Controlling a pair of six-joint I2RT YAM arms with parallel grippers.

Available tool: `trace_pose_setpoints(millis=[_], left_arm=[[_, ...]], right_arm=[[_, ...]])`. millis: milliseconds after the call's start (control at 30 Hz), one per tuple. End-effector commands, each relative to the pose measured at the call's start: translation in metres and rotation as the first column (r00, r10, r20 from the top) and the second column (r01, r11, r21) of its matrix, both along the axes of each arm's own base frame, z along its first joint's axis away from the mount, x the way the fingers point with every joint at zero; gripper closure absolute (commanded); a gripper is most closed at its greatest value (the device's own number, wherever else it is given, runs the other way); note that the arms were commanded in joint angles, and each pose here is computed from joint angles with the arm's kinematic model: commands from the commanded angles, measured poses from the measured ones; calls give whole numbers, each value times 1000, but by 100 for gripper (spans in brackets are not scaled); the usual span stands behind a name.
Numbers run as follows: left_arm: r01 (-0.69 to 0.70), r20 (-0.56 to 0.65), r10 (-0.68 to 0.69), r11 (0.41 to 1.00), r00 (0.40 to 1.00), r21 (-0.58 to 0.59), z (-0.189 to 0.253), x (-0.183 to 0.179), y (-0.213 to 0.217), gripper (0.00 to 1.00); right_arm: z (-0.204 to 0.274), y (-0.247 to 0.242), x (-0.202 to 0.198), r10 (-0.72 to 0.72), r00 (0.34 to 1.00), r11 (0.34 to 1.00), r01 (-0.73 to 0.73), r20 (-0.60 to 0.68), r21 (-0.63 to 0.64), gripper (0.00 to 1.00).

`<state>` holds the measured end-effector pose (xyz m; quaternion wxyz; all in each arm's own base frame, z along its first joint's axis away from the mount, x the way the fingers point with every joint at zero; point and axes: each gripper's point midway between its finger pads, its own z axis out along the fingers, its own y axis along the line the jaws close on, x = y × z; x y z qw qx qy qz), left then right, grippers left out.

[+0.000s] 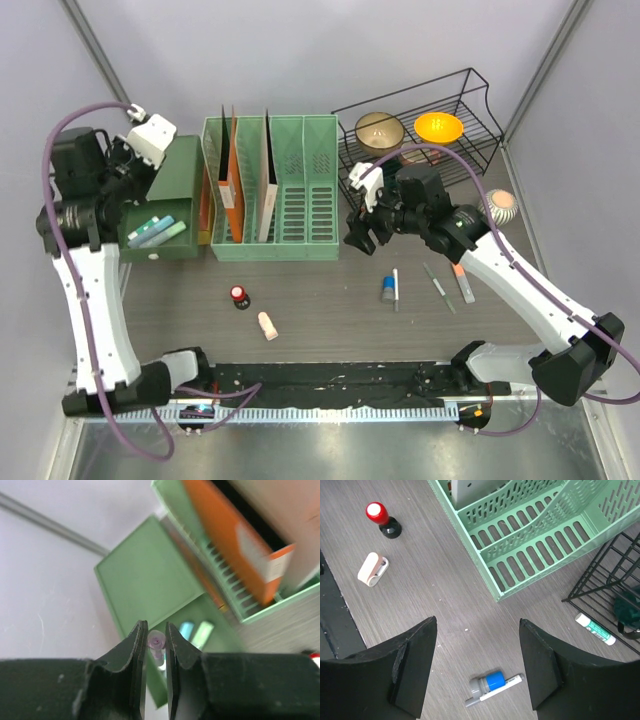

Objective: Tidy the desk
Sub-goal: Place the stationery in the drawer.

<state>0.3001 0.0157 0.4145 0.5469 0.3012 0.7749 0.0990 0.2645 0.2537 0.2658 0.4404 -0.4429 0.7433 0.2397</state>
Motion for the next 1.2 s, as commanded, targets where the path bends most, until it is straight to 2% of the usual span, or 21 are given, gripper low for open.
trace_pose_setpoints(millis=[0, 367, 567, 1167], left_arm=[[-23, -97, 39, 987, 995, 160, -29, 16, 39, 100], [47, -216, 11, 964, 976, 261, -72, 45, 55, 100], [73, -265, 13, 947, 964, 313, -90, 50, 64, 100], [121, -340, -13, 946, 940, 300, -152, 77, 69, 100]], right_arm=[[7, -11, 11, -60, 997, 998, 61, 54, -19, 29], [9, -34, 29, -178, 982, 979, 184, 69, -85, 29], [-1, -37, 32, -184, 982, 976, 188, 47, -110, 29], [-28, -50, 29, -214, 977, 964, 213, 9, -161, 29]])
